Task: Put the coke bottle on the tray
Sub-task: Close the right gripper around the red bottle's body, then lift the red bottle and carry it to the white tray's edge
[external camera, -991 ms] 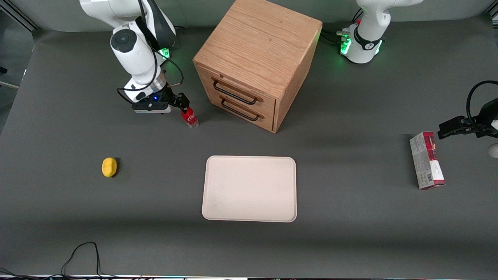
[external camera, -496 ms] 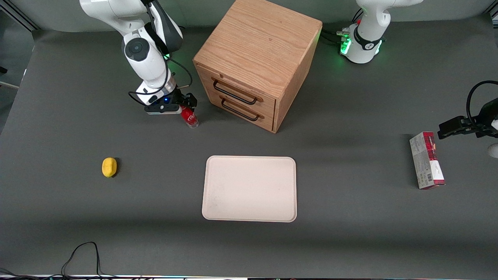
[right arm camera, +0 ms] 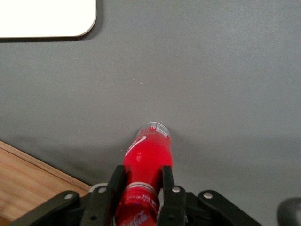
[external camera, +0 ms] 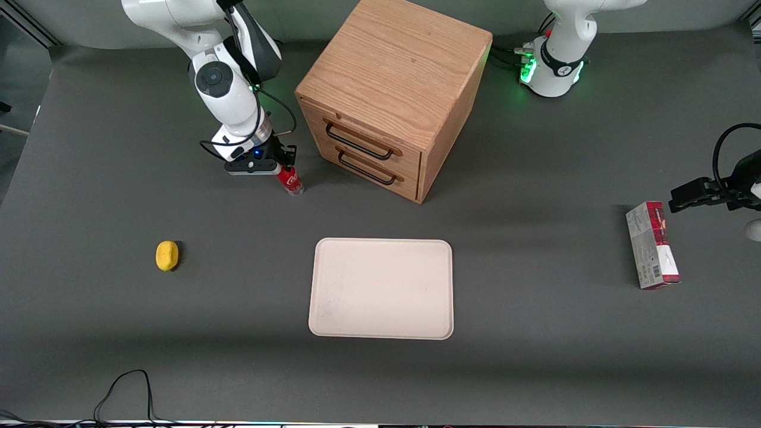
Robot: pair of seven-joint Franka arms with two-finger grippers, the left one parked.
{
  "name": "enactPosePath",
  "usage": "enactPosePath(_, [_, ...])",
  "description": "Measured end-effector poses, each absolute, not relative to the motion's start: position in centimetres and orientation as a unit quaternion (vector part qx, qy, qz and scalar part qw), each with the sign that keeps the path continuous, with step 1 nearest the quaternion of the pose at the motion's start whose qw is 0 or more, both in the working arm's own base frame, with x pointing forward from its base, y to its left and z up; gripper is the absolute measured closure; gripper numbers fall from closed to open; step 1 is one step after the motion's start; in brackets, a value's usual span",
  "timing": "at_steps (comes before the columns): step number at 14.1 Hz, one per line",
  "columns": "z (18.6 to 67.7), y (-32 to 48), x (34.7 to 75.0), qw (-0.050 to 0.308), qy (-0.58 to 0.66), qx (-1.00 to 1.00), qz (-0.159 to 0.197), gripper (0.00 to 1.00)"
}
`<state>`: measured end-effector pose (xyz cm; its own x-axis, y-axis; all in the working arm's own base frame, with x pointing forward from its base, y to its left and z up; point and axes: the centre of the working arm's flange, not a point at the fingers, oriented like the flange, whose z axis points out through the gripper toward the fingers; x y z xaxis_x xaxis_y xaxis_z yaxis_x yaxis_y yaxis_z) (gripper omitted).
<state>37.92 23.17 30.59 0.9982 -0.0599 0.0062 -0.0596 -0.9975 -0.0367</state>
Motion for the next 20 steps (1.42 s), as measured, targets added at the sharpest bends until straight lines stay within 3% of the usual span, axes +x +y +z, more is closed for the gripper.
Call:
enactPosePath(6, [32.9,23.4,39.8,0.022,0.041,-0.999,-0.001,0.64])
enactPosePath(14, [52.0,21.7,51.1,0.01,0.064,-0.997,0.041,0.64])
enactPosePath(20, [58.3,20.3,59.3,0.017,0.063,-0.996,0.053,0.64])
